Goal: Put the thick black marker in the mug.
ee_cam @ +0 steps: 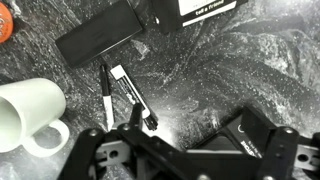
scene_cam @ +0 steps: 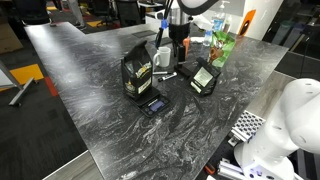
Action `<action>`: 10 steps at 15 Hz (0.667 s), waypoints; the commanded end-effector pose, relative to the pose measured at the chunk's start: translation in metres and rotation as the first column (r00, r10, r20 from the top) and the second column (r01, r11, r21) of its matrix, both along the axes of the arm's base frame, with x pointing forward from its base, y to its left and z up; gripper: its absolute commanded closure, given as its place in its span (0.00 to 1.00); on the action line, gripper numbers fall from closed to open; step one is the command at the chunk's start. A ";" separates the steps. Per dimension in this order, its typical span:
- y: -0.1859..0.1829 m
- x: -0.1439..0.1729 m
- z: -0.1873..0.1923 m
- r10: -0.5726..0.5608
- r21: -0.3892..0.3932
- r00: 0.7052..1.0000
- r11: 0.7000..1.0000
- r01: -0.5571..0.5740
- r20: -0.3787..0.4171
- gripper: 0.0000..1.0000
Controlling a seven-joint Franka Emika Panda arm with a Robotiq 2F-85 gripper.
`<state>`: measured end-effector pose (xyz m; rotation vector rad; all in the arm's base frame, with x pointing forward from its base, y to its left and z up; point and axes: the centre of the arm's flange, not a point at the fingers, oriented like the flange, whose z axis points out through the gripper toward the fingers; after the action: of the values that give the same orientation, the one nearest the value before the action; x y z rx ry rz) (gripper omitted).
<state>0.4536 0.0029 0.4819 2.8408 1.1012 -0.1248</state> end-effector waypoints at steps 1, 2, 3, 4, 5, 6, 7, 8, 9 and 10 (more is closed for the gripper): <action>-0.006 -0.005 -0.030 0.195 0.017 0.980 0.981 -0.195 -0.037 0.00; -0.006 -0.005 -0.035 0.247 0.017 0.968 0.969 -0.246 -0.054 0.00; -0.004 -0.003 -0.038 0.295 0.015 0.952 0.956 -0.295 -0.080 0.00; -0.002 -0.001 -0.040 0.341 0.014 0.935 0.940 -0.341 -0.102 0.00; -0.001 0.002 -0.042 0.380 0.009 0.915 0.924 -0.382 -0.133 0.00; 0.000 0.005 -0.044 0.416 0.001 0.895 0.907 -0.422 -0.161 0.00; -0.001 0.009 -0.048 0.440 -0.017 0.876 0.892 -0.452 -0.198 0.00; -0.001 0.012 -0.053 0.462 -0.035 0.856 0.876 -0.481 -0.231 0.00; -0.001 0.015 -0.057 0.473 -0.062 0.839 0.861 -0.505 -0.268 0.00; -0.002 0.019 -0.061 0.479 -0.091 0.824 0.846 -0.525 -0.303 0.00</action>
<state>0.4525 0.0023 0.4301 2.4639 1.7097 -0.3923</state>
